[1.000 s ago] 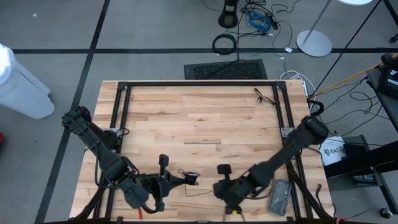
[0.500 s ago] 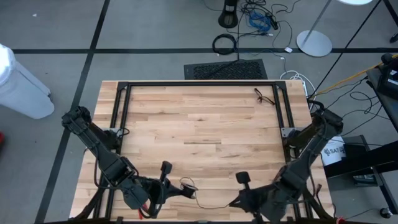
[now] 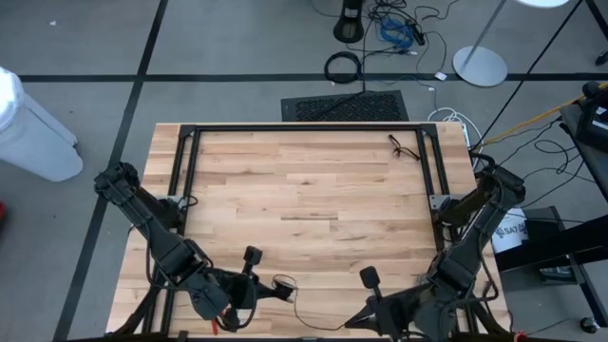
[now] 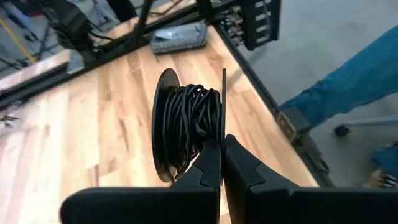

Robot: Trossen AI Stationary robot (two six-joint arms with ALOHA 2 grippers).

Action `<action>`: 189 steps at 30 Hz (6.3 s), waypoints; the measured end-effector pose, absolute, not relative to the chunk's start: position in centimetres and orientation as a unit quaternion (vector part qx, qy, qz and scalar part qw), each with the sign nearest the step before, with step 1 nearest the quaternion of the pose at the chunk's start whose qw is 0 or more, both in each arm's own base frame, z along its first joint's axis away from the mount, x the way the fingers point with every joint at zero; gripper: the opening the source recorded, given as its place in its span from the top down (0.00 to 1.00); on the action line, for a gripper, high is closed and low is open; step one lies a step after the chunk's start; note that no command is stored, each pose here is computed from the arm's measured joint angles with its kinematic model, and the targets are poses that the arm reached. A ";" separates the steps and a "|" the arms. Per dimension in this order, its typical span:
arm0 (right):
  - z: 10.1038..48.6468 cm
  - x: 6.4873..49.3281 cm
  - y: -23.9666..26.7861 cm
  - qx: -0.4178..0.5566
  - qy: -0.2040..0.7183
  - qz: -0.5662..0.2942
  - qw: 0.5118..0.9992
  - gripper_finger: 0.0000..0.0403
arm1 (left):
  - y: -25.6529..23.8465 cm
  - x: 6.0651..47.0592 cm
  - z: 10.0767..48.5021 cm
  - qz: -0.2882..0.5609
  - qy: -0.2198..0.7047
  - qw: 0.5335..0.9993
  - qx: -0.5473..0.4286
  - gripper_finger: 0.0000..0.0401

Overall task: Coil cords
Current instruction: Coil the black wire onto the black spool

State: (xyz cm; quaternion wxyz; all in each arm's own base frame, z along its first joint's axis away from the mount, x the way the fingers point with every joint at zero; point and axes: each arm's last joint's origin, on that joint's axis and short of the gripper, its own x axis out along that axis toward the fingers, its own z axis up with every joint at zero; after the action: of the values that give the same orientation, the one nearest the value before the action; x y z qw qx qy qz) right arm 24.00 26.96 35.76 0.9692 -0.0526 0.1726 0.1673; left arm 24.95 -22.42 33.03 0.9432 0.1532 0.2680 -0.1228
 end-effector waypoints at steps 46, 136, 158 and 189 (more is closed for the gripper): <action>46.9 25.7 29.4 -0.123 -0.037 0.165 0.978 1.00 | -21.6 26.1 33.0 -0.124 0.275 0.947 0.109 0.99; 21.0 34.3 20.2 0.027 0.118 -0.023 0.992 1.00 | -21.2 24.1 35.3 -0.043 0.212 0.965 0.151 0.99; 30.3 29.4 21.8 -0.011 0.153 0.037 0.988 1.00 | -20.3 24.5 34.5 -0.048 0.265 0.960 0.074 0.99; 32.9 31.4 22.6 -0.132 0.064 0.044 0.988 1.00 | -21.0 29.2 33.1 -0.202 0.226 0.950 0.076 0.99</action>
State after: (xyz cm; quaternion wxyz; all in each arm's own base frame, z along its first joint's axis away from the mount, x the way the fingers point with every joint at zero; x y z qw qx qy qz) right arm 31.37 22.64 32.94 0.9882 -0.1324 0.0636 0.0439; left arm 29.21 -21.03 33.08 0.9499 0.0756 0.2261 -0.2020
